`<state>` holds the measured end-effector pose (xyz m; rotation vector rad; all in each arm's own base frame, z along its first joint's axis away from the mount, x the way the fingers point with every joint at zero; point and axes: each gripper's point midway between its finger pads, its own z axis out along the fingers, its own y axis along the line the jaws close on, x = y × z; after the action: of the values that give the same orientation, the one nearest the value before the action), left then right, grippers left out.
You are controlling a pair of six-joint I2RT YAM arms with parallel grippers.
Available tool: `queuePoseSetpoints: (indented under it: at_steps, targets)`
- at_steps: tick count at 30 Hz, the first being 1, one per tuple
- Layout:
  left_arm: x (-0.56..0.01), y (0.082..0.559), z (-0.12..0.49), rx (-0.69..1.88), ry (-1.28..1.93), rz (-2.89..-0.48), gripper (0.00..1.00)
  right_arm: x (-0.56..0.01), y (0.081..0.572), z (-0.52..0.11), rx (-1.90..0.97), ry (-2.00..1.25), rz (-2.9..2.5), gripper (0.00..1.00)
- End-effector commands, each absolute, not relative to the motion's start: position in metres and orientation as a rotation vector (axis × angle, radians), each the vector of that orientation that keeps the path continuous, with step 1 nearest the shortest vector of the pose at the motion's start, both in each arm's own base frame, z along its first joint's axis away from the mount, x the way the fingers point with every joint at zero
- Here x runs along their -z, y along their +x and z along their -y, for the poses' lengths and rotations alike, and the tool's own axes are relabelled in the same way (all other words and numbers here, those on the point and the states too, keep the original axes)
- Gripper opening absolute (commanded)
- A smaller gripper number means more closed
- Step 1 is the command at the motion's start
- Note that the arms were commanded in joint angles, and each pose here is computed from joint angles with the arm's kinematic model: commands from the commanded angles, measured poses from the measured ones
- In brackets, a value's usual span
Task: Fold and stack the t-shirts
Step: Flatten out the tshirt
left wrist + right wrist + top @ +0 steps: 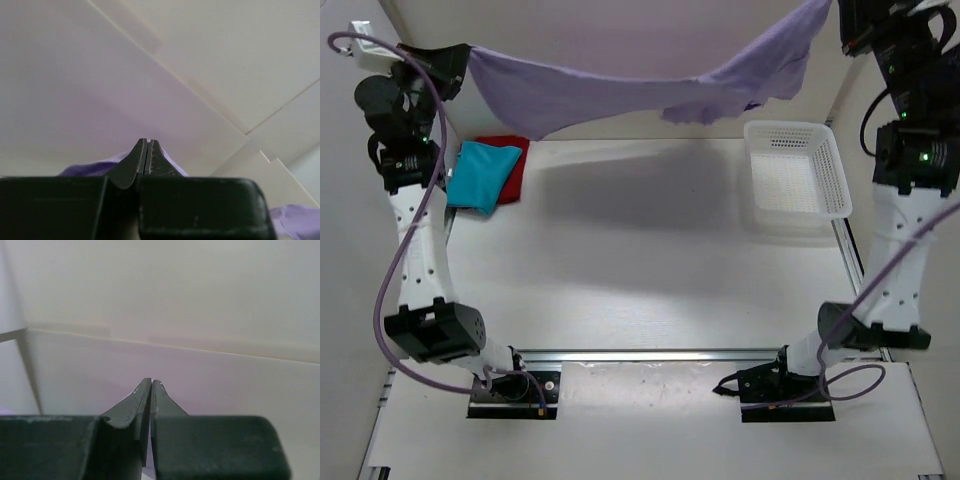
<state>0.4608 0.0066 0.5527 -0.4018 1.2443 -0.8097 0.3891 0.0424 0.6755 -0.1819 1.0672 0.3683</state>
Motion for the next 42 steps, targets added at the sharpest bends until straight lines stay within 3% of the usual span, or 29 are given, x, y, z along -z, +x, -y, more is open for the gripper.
queuePoseSetpoints:
  at_steps: [1,8,12,17,22,28,32,36,42]
  targets:
    - [-0.535,0.452,-0.013,0.801,-0.399,-1.258,0.00,-0.623,0.408,-0.047,-0.352,-0.211,-1.216,0.01]
    - [-0.414,0.401,-0.023,0.706,-0.519,-1.389,0.00,-0.426,0.364,-0.060,-0.351,-0.162,-1.574,0.00]
    - [-0.261,0.365,-0.010,0.683,-0.642,-1.612,0.00,-0.299,0.307,-0.081,-0.414,-0.125,-1.773,0.00]
    - [-0.159,0.314,-0.011,0.674,-0.749,-1.788,0.00,-0.194,0.241,-0.093,-0.532,-0.035,-2.053,0.00]
    - [-0.117,0.281,0.006,0.648,-0.699,-1.935,0.00,-0.165,0.191,-0.092,-0.612,0.115,-2.221,0.00]
    - [-0.123,0.274,0.001,0.596,-0.693,-1.956,0.00,-0.139,0.161,-0.101,-0.683,0.200,-2.291,0.00]
    - [-0.136,0.296,0.001,0.728,-0.760,-1.883,0.00,-0.137,0.193,-0.102,-0.601,0.169,-2.311,0.00]
    - [-0.147,0.322,-0.015,0.768,-0.862,-1.809,0.00,-0.152,0.257,-0.086,-0.570,0.197,-2.249,0.00]
    - [-0.146,0.343,-0.054,0.635,-1.001,-1.725,0.00,-0.178,0.349,-0.079,-0.535,0.207,-2.183,0.00]
